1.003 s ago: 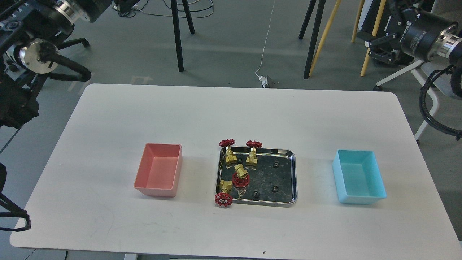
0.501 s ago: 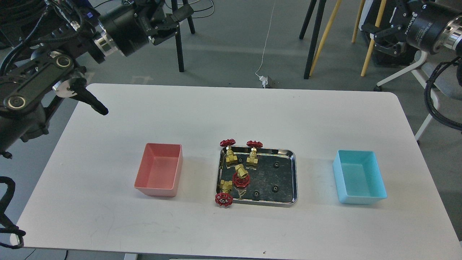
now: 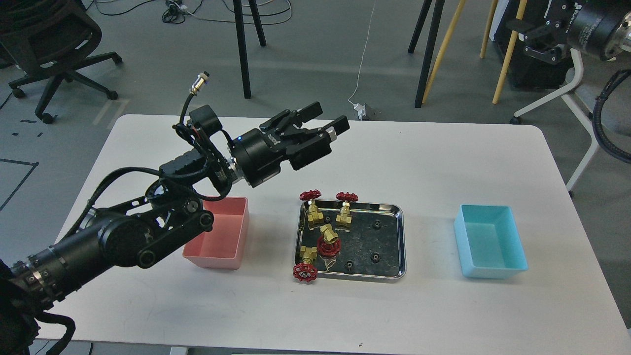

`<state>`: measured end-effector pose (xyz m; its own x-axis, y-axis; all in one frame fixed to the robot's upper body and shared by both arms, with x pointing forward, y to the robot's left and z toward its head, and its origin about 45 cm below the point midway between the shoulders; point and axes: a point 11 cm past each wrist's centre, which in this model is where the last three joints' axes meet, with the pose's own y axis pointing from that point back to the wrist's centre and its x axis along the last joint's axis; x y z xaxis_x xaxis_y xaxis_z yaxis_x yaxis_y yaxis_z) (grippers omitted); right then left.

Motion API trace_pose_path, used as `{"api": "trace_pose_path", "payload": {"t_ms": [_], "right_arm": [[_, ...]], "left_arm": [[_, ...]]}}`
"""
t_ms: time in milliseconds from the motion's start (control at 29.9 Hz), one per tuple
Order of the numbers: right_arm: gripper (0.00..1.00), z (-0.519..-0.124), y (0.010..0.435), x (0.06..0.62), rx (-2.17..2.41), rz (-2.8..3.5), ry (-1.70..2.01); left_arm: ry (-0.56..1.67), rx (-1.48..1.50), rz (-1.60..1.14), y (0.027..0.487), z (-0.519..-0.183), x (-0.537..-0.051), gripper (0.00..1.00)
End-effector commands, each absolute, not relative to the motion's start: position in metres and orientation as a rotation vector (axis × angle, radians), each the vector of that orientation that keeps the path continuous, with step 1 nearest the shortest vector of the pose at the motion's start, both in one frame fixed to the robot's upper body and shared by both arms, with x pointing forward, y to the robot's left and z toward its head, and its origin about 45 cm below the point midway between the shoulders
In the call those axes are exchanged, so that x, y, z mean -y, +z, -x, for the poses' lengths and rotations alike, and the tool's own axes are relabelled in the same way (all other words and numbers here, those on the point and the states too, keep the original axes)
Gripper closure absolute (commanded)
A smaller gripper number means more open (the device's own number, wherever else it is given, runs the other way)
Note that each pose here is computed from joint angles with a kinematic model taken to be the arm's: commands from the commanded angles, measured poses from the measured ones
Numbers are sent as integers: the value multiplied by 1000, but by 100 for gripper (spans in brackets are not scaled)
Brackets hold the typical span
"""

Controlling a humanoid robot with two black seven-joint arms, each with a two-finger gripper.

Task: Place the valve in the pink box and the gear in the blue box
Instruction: 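Lower the left gripper onto a brass valve on the tray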

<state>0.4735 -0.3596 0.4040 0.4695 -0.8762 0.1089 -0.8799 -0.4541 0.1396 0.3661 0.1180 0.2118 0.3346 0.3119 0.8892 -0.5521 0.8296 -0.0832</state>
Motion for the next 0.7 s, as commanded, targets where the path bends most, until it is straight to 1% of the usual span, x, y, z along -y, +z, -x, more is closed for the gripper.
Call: {"api": "trace_pose_path", "payload": {"t_ms": [0, 100, 234, 368, 568, 668], "right_arm": [[1, -474, 416, 363, 1544, -2531, 63], [1, -473, 423, 369, 1549, -2502, 98], [1, -473, 423, 372, 1541, -2473, 127], [1, -474, 420, 373, 1539, -2461, 123], [1, -473, 418, 373, 1534, -2455, 120], [1, -473, 417, 373, 1532, -2453, 117]], "left_arm": [[508, 1206, -282, 165, -336, -107, 1], [381, 1211, -356, 120, -319, -93, 1], [321, 1207, -459, 82, -316, -90, 1], [305, 1209, -492, 70, -316, -84, 1], [307, 1207, -580, 55, -324, -99, 1], [276, 1212, -610, 47, -322, -106, 1]]}}
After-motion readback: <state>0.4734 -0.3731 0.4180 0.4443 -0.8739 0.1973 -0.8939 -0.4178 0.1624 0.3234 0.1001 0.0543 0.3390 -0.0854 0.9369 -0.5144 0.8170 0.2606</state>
